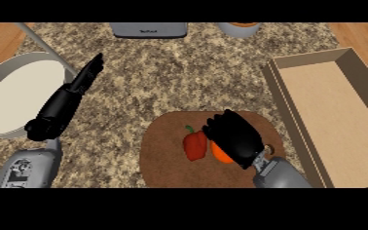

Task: Pick the squash from the cutting board and place it in the cardboard box

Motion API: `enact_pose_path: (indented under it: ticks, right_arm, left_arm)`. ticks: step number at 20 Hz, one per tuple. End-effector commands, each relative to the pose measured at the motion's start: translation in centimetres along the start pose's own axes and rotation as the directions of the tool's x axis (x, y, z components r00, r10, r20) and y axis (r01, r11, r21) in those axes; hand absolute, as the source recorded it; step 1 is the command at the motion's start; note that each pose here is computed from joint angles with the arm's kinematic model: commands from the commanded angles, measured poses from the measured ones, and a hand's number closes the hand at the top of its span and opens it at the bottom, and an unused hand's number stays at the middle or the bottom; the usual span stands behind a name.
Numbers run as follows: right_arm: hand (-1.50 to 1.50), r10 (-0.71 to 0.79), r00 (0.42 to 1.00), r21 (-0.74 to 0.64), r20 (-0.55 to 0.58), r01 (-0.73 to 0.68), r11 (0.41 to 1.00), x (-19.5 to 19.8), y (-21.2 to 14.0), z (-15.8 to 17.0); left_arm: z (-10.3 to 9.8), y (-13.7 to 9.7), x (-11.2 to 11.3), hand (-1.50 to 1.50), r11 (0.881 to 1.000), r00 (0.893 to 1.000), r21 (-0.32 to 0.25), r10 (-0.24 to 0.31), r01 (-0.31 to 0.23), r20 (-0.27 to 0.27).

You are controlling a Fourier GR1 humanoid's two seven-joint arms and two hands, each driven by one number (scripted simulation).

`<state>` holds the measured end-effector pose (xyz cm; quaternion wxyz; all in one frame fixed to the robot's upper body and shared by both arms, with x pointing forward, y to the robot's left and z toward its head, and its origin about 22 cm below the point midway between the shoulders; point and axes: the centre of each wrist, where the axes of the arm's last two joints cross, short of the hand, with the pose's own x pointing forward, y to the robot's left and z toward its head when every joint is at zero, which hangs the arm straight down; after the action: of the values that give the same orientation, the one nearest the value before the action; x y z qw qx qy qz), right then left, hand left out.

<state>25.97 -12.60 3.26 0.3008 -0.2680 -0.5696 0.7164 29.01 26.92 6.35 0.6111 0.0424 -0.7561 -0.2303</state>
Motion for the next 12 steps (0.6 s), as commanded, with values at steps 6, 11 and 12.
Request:
enact_pose_path:
  ticks: [6, 11, 12]
  right_arm:
    - [1.5, -0.386, 0.7, -0.295, -0.601, 0.255, 0.921, -5.7, -3.7, -4.6]
    - [1.5, -0.276, 0.693, -0.341, -0.666, 0.047, 0.939, -6.8, -9.0, -8.0]
    - [1.5, -0.271, 0.68, -0.354, -0.682, 0.017, 0.935, -5.3, -9.6, -9.5]
  left_arm:
    - [-0.8, -1.4, 0.1, 0.0, 1.0, 1.0, -0.023, 0.008, -0.007, 0.022]
    - [-0.1, 0.5, 0.4, 0.0, 1.0, 1.0, -0.023, 0.009, -0.008, 0.02]
    - [-0.1, -0.3, 0.5, 0.0, 0.999, 0.999, -0.037, 0.008, -0.007, 0.032]
